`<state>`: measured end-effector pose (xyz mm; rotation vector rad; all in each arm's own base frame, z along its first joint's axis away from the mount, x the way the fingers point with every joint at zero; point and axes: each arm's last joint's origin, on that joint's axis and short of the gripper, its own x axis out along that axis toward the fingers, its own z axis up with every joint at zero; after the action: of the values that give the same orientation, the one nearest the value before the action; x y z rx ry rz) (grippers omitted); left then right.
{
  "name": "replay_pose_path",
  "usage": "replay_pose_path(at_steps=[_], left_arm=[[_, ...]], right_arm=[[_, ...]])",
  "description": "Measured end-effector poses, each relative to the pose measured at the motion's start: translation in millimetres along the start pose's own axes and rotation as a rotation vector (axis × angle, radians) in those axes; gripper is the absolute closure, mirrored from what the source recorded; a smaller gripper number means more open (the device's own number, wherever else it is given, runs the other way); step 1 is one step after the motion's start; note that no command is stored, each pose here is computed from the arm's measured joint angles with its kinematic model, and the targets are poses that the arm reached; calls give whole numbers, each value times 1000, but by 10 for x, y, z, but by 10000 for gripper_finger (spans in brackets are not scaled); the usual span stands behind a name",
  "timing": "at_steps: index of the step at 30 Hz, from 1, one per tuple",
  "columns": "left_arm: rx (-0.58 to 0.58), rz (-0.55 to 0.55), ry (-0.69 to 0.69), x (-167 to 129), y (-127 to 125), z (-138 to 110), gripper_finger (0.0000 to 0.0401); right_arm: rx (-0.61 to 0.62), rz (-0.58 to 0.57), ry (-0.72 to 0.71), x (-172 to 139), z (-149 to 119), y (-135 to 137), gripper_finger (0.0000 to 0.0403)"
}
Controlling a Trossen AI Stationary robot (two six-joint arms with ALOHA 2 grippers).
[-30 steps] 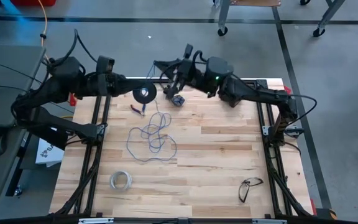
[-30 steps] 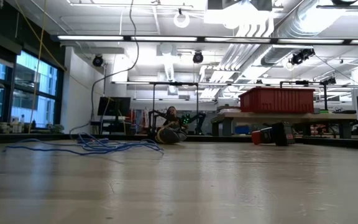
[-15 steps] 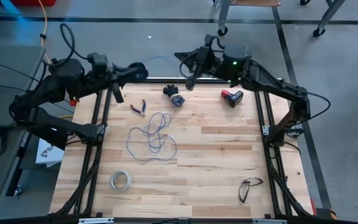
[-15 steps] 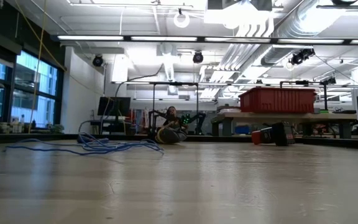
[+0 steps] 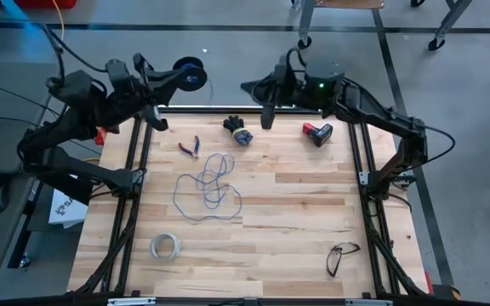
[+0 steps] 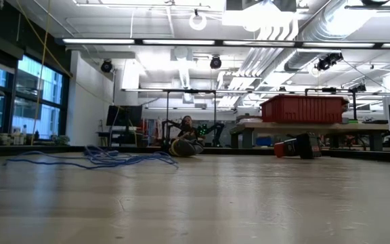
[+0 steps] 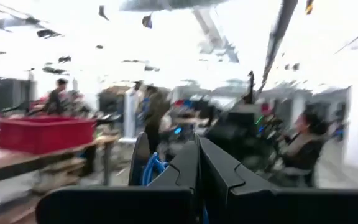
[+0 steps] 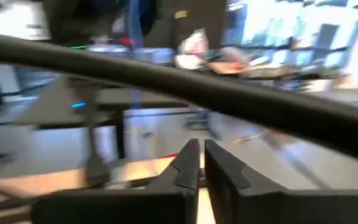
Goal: Coil cords
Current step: Coil the blue wire onto the black spool
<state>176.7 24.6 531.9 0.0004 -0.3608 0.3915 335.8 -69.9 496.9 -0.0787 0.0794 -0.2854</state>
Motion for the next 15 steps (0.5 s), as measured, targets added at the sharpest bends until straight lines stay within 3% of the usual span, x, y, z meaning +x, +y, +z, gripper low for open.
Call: replay_pose_path(at_steps=[5,11,15], left_arm=[[-164,-111,-67,63,106,47,401],[-306,-237,-16,212,229,-52,401],[-339,-272,23,323,267,-147,401]], right_arm=[[46,171,50,-13,-48,126,320],[36,222,196,-26,-191,263,227],[25,241,248,60,-290,341,203]])
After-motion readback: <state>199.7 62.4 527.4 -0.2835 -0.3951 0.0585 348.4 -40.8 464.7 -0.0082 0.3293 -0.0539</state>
